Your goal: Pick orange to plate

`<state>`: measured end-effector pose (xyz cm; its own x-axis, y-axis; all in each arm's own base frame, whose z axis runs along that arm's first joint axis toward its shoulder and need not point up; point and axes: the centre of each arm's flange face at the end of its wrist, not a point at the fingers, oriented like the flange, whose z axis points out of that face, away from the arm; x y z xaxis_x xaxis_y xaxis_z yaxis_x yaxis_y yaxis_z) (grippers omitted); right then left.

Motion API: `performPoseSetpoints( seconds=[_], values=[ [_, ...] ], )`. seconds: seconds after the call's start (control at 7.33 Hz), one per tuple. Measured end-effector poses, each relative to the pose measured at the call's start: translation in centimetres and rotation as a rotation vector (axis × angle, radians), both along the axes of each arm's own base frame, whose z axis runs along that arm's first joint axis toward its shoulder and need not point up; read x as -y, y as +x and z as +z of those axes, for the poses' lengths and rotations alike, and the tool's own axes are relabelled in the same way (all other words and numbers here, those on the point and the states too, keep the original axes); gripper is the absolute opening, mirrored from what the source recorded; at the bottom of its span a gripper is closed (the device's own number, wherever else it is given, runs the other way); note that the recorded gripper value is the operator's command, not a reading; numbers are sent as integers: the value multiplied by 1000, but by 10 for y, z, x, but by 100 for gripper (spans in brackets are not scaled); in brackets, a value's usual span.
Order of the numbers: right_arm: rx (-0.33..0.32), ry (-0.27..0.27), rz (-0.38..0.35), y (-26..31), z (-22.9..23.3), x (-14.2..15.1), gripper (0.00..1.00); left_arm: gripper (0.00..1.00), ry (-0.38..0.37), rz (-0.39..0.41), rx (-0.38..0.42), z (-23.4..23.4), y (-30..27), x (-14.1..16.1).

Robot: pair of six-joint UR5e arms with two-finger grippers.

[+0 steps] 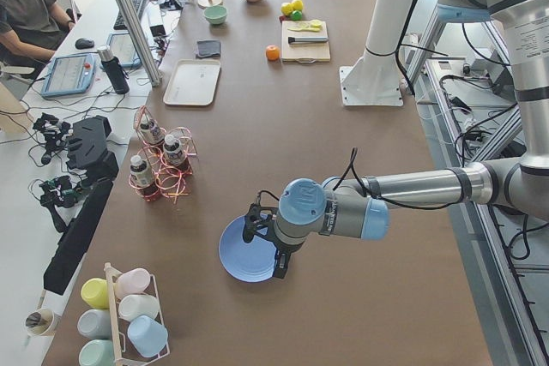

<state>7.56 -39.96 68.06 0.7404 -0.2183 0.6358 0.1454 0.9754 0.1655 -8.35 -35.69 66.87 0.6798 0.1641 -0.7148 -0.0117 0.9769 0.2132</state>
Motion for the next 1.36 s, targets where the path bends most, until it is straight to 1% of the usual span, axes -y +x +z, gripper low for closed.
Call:
performPoseSetpoints(
  seconds=[0.14,0.41,0.68,1.09,1.36],
  values=[
    [0,0,0,0,0,0,100,97,-12,1,1,8,0,4],
    [5,3,0,0,-2,1,100,97,-35,4,0,28,0,22],
    [9,5,1,-1,-2,1,100,97,-30,4,0,47,4,40],
    [27,0,1,-2,-2,0,100,97,-49,-22,-12,82,30,68],
    [54,-6,2,-4,-3,0,100,97,-68,-22,-18,98,43,80]
  ],
)
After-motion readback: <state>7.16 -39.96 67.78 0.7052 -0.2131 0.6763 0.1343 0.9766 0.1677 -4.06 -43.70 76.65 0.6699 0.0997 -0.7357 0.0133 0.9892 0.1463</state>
